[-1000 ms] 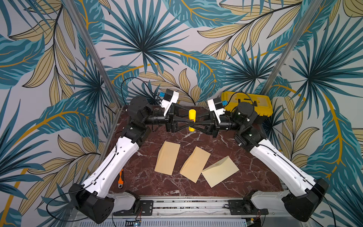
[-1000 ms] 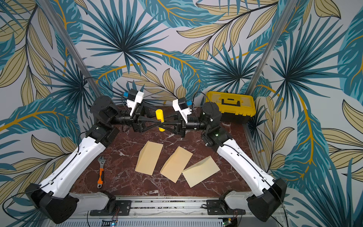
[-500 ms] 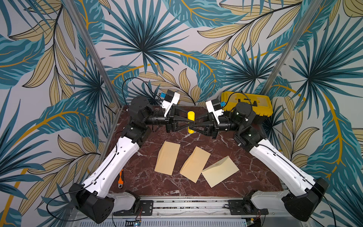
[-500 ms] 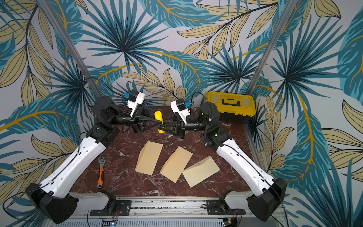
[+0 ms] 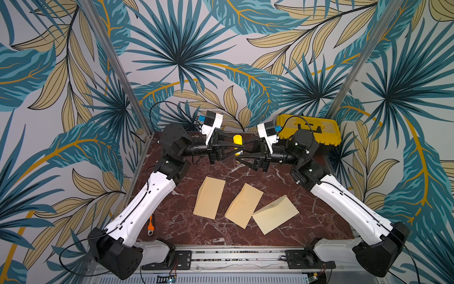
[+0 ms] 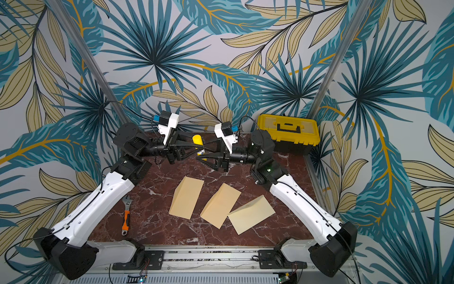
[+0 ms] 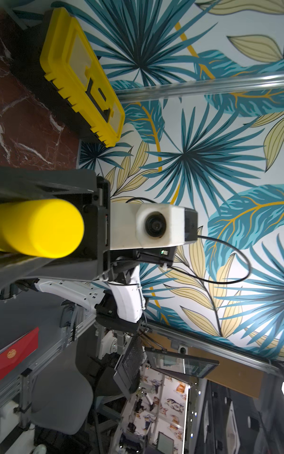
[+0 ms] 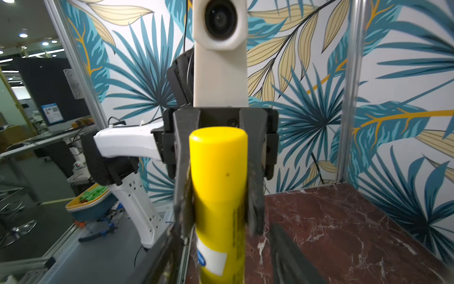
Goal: Seal the envelope with a glue stick
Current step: Pick up the glue stick from the center of the board.
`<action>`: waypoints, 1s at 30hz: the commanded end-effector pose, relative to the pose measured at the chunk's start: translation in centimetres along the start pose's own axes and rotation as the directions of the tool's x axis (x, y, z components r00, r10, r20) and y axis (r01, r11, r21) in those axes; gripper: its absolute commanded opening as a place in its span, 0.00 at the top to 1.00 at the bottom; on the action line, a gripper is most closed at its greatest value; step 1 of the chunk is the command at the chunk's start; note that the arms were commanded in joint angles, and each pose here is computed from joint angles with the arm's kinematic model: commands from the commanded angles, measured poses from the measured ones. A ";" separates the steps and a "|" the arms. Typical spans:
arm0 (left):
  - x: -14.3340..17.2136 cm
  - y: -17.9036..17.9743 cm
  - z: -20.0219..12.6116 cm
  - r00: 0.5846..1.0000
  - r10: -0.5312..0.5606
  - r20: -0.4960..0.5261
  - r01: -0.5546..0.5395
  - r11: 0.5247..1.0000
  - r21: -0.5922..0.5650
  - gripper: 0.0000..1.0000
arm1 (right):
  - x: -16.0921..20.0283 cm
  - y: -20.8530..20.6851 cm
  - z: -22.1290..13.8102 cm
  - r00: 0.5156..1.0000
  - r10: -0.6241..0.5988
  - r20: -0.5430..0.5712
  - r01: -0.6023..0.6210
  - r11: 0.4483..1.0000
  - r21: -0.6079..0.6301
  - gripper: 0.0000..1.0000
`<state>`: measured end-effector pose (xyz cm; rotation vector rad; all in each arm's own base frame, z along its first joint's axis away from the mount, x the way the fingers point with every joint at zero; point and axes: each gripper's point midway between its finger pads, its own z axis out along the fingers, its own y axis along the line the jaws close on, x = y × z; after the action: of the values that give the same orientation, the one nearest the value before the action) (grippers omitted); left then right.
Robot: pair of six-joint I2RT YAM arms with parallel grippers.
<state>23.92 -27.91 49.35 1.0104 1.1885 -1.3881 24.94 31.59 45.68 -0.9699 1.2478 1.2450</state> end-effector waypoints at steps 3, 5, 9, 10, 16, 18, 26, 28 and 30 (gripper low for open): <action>-6.6 0.3 -2.2 0.955 0.067 0.289 -0.051 0.997 -0.064 0.73 | -5.5 -0.4 -0.6 0.952 -0.013 0.305 0.006 1.000 0.022 0.33; -8.4 0.5 -3.1 0.921 0.045 0.388 -0.022 0.998 -0.063 0.74 | -6.9 -0.4 -0.7 0.922 -0.013 0.386 0.010 1.000 0.011 0.33; -10.9 0.8 -4.2 0.859 0.015 0.512 0.015 0.998 -0.056 0.73 | -9.7 -0.9 -0.9 0.851 -0.013 0.525 0.017 1.000 -0.004 0.29; -11.3 0.7 -4.3 0.850 0.013 0.526 0.016 0.999 -0.052 0.73 | -10.1 -1.1 -0.7 0.842 -0.002 0.540 0.014 1.000 -0.019 0.29; -13.4 -0.6 -4.9 0.825 0.065 0.561 -0.021 0.996 -0.084 0.74 | -13.1 -2.5 0.4 0.755 0.159 0.636 -0.066 0.984 -0.168 0.29; -13.9 -1.1 -5.0 0.824 0.100 0.557 -0.047 0.993 -0.110 0.74 | -13.5 -3.7 1.2 0.724 0.256 0.641 -0.144 0.964 -0.222 0.29; -15.0 -2.5 -5.4 0.823 0.192 0.535 -0.111 0.977 -0.181 0.74 | -14.5 -2.8 3.7 0.659 0.466 0.591 -0.236 0.873 -0.426 0.29; -15.3 -2.8 -5.4 0.823 0.209 0.528 -0.126 0.974 -0.189 0.74 | -14.5 -2.2 4.0 0.651 0.492 0.579 -0.247 0.858 -0.451 0.29; -15.5 -3.0 -5.4 0.824 0.224 0.521 -0.136 0.970 -0.202 0.74 | -14.3 -1.5 4.4 0.657 0.504 0.561 -0.253 0.848 -0.466 0.29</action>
<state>24.01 -20.53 62.79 0.5322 0.7625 -1.3429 30.50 34.49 58.54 -0.3785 0.7383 1.9143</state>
